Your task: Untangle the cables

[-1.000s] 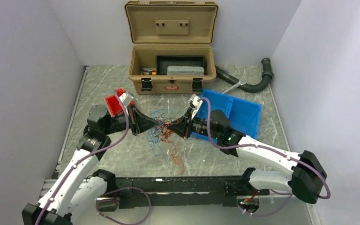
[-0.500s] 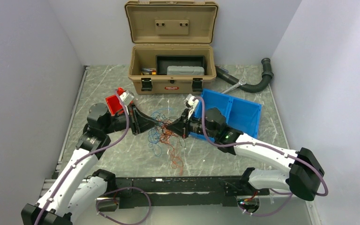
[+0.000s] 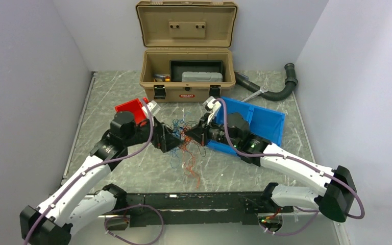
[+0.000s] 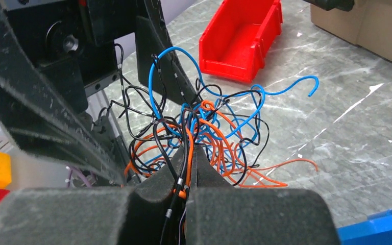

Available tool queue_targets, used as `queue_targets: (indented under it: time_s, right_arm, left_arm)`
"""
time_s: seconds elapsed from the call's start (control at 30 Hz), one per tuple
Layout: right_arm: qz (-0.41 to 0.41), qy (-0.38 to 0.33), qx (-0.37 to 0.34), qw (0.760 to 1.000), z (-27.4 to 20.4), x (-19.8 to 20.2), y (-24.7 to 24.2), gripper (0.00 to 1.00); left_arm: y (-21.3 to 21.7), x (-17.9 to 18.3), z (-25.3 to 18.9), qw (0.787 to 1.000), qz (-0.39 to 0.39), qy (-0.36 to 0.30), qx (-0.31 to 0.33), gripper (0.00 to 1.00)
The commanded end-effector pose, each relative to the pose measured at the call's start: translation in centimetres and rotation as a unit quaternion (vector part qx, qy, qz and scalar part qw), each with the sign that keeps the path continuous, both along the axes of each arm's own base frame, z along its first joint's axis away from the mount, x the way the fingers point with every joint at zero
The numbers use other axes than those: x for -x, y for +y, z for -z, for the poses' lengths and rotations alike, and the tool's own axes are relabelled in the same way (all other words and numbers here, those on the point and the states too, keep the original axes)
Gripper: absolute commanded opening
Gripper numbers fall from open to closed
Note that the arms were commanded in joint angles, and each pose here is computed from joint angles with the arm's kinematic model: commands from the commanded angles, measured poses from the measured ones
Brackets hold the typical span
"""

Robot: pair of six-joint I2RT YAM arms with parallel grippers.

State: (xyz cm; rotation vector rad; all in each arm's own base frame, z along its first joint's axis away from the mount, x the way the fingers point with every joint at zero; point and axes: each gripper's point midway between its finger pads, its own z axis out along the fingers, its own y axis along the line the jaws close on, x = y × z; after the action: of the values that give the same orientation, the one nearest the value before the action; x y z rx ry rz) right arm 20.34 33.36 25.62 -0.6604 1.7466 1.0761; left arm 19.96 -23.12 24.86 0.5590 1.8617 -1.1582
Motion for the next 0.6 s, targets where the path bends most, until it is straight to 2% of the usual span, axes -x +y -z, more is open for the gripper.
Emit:
queue_targets:
  time_s: [0.0,0.13,0.2,0.33,0.47,0.57]
  right_arm:
    - [0.026,-0.009,-0.011,1.000,-1.8,-0.8,0.2,0.00]
    - [0.025,-0.010,-0.012,1.000,-1.9,-0.7,0.5,0.00]
    - [0.025,-0.010,-0.011,1.000,-1.8,-0.6,0.6,0.00]
    - [0.024,-0.011,-0.011,1.000,-2.0,-0.3,0.6,0.00]
    - [0.013,-0.008,-0.007,1.000,-1.9,0.1,1.0,0.00]
    - [0.014,-0.004,0.004,1.000,-1.5,0.3,1.2,0.00]
  left_arm:
    - [-1.3,-1.2,-2.1,0.999,-0.014,-0.041,-0.004,0.99]
    - [-1.7,-2.0,-1.4,0.999,-0.025,-0.029,-0.016,0.87]
    - [-1.5,-2.4,-0.8,0.999,-0.037,-0.023,-0.024,0.68]
    - [-1.1,-3.3,0.1,0.997,-0.065,-0.013,-0.032,0.19]
    - [-1.5,-3.4,0.2,0.998,-0.060,-0.009,-0.025,0.08]
    - [-2.1,-3.3,0.2,0.999,-0.046,-0.005,-0.017,0.16]
